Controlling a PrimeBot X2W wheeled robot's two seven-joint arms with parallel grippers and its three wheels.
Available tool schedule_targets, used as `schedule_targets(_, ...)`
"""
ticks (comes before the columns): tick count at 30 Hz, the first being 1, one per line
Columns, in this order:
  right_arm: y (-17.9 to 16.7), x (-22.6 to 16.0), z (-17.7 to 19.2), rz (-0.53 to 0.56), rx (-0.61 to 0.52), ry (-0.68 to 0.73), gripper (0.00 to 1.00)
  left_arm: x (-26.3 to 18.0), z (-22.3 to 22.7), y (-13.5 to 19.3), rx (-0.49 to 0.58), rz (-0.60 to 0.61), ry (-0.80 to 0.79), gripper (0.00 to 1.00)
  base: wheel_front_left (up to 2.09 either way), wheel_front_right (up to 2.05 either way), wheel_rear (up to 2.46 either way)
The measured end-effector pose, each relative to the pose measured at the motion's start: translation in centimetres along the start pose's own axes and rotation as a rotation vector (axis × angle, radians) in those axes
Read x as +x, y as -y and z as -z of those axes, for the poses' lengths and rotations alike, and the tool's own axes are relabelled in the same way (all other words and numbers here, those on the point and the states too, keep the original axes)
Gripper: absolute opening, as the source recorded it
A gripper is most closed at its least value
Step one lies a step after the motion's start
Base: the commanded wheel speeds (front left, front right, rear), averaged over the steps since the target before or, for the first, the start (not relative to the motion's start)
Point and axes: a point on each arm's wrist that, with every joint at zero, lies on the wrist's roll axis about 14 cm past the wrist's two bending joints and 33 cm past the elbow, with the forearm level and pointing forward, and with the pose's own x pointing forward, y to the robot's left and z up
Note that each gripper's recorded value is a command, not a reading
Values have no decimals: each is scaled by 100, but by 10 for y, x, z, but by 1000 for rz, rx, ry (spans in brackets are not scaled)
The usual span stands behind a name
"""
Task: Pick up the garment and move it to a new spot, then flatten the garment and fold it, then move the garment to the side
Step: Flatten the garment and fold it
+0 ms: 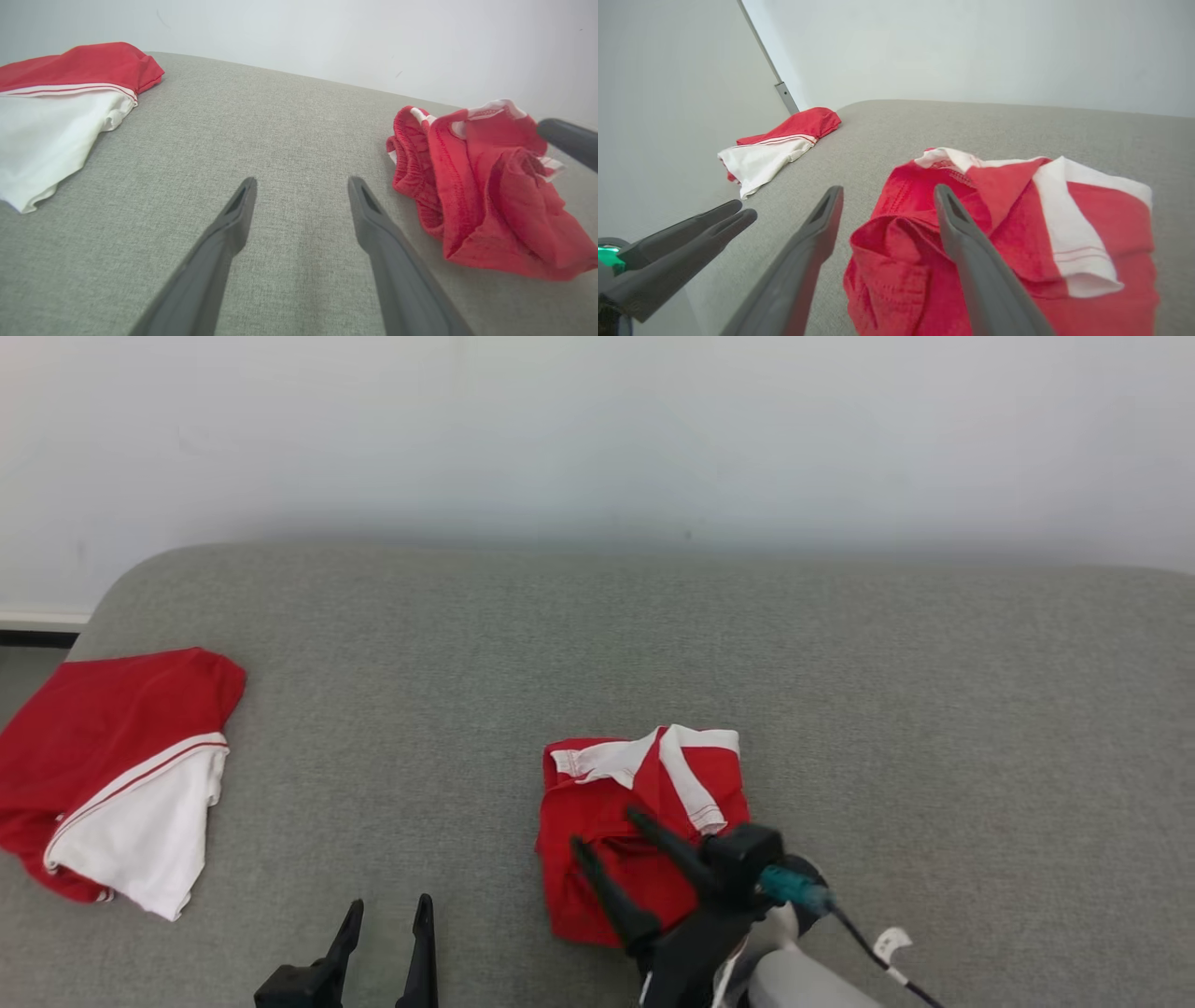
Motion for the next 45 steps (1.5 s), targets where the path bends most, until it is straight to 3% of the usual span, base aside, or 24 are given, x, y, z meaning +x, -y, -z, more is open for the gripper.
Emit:
schedule_targets(5, 37, -18, -19, 114, 36, 83, 100, 7, -1, 11, 4, 33, 2, 100, 0, 0, 0)
schedule_targets(11, 70, -41, -2, 236, 62, 60, 100, 11, 0, 18, 8, 59, -2, 100, 0, 0, 0)
schedule_targets(19, 78, -36, 13, 259, 74, 12, 100, 11, -1, 13, 17, 45, -1, 100, 0, 0, 0)
schedule_targets(21, 77, -32, 16, 254, 74, 0, 87, 10, 0, 9, 17, 33, -3, 100, 0, 0, 0)
schedule_targets(22, 77, -30, 17, 252, 77, -3, 69, 9, 0, 7, 17, 28, -4, 100, 0, 0, 0)
schedule_targets(26, 74, -26, 23, 243, 81, -23, 27, 7, 1, 2, 16, 12, -7, 100, 0, 0, 0)
schedule_targets(27, 75, -25, 25, 243, 81, -30, 0, 7, 2, 1, 16, 9, -8, 100, 0, 0, 0)
schedule_targets(32, 74, -12, 12, 218, 55, -10, 0, 6, 3, 0, 15, 4, -13, 100, 0, 0, 0)
schedule_targets(45, 34, 59, -31, 14, -94, 14, 0, -9, 1, -3, 3, -11, -5, 100, 0, 0, 0)
